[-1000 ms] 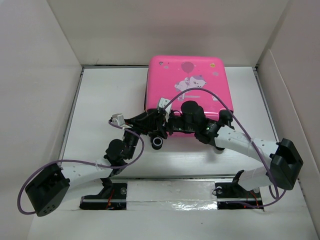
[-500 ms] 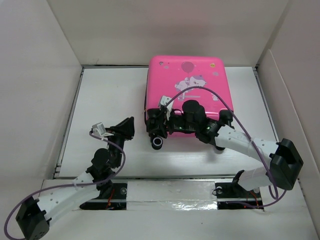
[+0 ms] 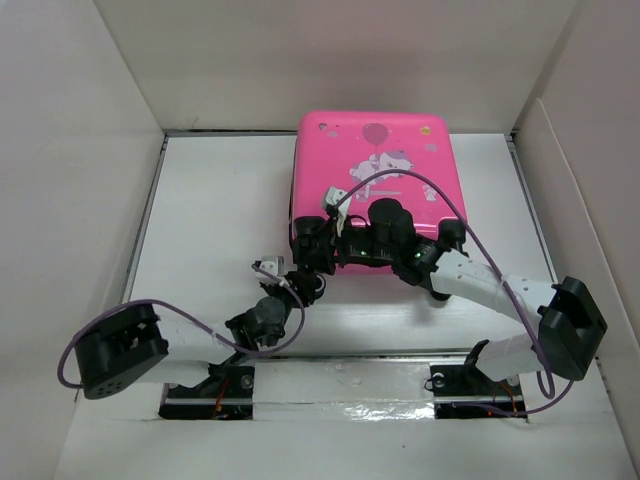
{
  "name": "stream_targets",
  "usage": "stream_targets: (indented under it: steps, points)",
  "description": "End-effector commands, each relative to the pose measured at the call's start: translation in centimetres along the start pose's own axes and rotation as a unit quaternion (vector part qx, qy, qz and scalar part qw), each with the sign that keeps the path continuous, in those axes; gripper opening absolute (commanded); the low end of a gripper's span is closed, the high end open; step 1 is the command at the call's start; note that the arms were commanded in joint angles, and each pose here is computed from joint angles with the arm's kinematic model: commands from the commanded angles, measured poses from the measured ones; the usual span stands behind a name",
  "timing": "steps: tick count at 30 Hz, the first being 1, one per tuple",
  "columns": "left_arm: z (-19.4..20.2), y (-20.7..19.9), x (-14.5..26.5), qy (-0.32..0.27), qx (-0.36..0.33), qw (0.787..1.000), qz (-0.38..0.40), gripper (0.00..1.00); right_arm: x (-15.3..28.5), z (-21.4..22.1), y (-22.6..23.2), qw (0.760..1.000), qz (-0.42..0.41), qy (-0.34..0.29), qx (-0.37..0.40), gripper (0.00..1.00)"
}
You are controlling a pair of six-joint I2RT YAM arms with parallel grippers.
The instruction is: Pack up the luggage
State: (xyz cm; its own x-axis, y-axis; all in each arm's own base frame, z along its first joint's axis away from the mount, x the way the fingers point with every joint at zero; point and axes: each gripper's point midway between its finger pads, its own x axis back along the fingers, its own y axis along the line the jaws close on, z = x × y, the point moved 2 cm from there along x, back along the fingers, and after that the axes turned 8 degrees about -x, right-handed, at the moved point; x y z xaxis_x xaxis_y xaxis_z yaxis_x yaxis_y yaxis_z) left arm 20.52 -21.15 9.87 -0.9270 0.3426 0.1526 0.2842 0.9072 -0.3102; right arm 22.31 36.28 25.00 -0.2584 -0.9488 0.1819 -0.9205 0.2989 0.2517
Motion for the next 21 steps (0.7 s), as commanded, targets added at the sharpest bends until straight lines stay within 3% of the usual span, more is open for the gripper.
stream_targets:
  steps: [1, 13, 19, 21]
  points:
    - [-5.1, -1.9, -1.2, -0.103, 0.063, 0.993, -0.005, 0.44, 0.8, -4.7, 1.4, 0.997, -0.023, -0.077, 0.02, 0.3]
    - [-6.2, -2.2, -3.2, -0.14, 0.052, 0.989, -0.021, 0.37, 0.6, -4.5, 1.7, 0.996, -0.038, -0.078, 0.016, 0.29]
    - [-6.0, -2.6, -3.9, -0.136, 0.044, 0.99, -0.013, 0.28, 0.6, -4.2, 1.8, 0.996, -0.042, -0.077, 0.013, 0.29]
    - [-5.9, -2.5, -3.8, -0.134, 0.041, 0.99, -0.016, 0.19, 0.8, -4.2, 1.5, 0.996, -0.039, -0.079, 0.012, 0.29]
